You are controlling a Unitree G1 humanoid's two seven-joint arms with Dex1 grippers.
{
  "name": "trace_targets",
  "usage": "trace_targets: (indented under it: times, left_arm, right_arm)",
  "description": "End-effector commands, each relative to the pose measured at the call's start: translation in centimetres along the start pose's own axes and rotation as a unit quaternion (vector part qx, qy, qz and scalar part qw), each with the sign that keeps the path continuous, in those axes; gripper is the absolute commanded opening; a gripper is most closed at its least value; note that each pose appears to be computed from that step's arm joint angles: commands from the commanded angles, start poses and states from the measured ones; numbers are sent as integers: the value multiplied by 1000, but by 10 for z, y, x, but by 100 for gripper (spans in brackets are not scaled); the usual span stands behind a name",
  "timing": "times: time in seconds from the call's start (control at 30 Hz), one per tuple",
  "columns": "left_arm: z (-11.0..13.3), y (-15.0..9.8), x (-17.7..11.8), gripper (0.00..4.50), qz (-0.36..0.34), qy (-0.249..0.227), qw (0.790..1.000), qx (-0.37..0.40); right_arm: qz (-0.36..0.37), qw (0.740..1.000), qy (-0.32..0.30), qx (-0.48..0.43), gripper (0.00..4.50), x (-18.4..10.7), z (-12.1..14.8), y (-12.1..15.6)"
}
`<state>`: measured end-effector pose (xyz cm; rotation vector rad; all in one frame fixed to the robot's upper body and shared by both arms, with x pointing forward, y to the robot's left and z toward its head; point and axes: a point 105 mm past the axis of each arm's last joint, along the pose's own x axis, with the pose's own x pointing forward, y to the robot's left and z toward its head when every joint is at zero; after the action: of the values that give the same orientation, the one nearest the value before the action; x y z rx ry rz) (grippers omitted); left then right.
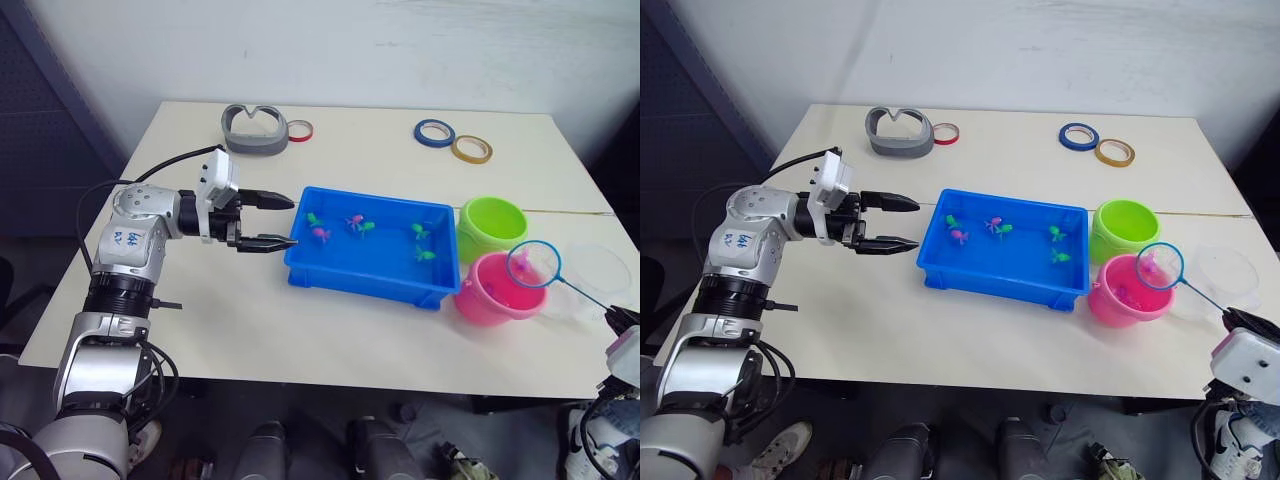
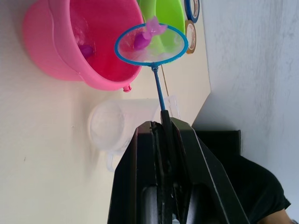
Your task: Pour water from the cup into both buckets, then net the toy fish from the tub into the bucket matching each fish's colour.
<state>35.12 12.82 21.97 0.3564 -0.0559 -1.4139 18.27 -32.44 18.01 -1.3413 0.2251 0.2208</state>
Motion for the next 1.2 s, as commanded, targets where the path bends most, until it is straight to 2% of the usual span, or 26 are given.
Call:
trace_targets:
  times: [0.03,0.2,0.3,0.5,0.6,0.73,0.9,1.1,1.2]
  left_arm:
    - [10,1,-1,384,-1,-2,1000,26]
    - [10,1,-1,384,0,-2,1000,27]
    - [11,2,-3,384,4,-1,1000,26]
    - [11,4,-11,384,30,-3,999,18]
    - [8,3,-16,384,49,5,999,11]
    - [3,2,-23,384,72,21,997,2]
    - [-2,-2,-39,384,113,43,993,-8]
    - [-1,-11,-51,384,140,52,989,-11]
    - [-1,-14,-55,384,149,55,987,-16]
  right_arm:
    - [-8,999,1,-46,0,-5,0,-7]
    - [-14,999,-5,-46,0,-4,1,-11]
    - [-35,999,-23,-11,0,-2,10,-22]
    - [-53,990,-100,86,0,6,46,-47]
    - [-24,977,-141,155,0,17,68,-50]
    - [49,960,-151,230,0,34,83,-40]
    - [158,912,-151,347,0,68,109,-19]
    - [235,866,-157,413,0,96,147,3]
    - [256,850,-148,436,0,106,156,10]
